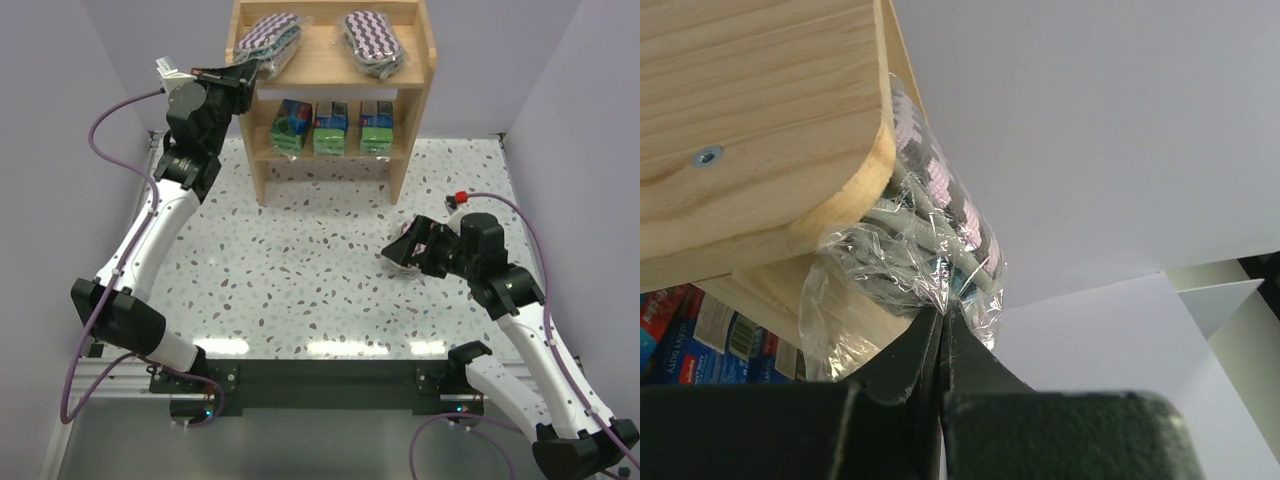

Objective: Place and organize the cleaning sponges onto the shelf

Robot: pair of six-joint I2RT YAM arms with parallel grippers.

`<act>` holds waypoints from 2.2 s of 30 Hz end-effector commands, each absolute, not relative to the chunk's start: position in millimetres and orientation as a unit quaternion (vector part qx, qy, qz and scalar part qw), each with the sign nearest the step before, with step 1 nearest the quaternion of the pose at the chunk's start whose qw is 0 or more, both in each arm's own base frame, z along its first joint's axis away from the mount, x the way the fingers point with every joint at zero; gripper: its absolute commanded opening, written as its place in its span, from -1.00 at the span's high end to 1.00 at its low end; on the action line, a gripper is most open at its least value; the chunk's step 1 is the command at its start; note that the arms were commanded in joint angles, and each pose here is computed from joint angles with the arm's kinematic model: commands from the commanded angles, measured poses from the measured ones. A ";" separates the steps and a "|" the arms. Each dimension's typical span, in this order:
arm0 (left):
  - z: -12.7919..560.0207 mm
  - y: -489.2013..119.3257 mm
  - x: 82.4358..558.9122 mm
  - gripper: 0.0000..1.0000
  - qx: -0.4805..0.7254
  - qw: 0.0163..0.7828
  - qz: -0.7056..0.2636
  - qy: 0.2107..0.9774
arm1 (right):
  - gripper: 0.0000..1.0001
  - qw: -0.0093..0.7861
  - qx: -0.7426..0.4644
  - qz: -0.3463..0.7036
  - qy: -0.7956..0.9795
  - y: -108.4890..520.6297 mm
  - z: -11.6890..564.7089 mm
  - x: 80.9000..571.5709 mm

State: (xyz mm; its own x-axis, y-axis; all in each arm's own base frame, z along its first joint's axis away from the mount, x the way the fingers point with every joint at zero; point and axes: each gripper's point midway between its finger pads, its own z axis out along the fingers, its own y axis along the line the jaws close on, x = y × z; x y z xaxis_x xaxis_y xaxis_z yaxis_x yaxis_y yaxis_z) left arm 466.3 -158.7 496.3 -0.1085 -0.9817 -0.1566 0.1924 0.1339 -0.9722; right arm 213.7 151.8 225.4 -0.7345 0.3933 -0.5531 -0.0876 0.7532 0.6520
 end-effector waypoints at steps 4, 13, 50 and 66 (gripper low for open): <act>515.9 -158.0 480.1 1.00 -0.387 0.590 -0.501 0.501 | -0.86 0.360 0.073 0.350 0.862 154.4 235.7 210.6; 505.7 -178.9 482.1 1.00 -0.418 0.617 -0.440 0.501 | -0.86 0.359 0.069 0.346 0.864 151.3 234.7 203.6; 532.9 -180.4 443.6 -0.70 -0.394 0.657 -0.431 0.476 | -0.89 0.374 0.058 0.350 0.857 152.4 253.5 206.7; 527.8 -186.0 331.3 -0.99 -0.219 0.639 -0.491 0.551 | -0.96 0.473 0.074 0.393 0.785 162.8 388.2 254.4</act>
State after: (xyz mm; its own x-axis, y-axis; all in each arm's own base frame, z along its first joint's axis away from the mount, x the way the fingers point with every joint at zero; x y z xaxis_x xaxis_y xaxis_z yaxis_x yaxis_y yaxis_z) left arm 370.2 -183.4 516.9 -0.0268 -0.9136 -0.4058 0.2845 0.3822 -0.8792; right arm 238.1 155.9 312.8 -0.6534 0.4237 -0.6274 -0.1535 0.7374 0.6578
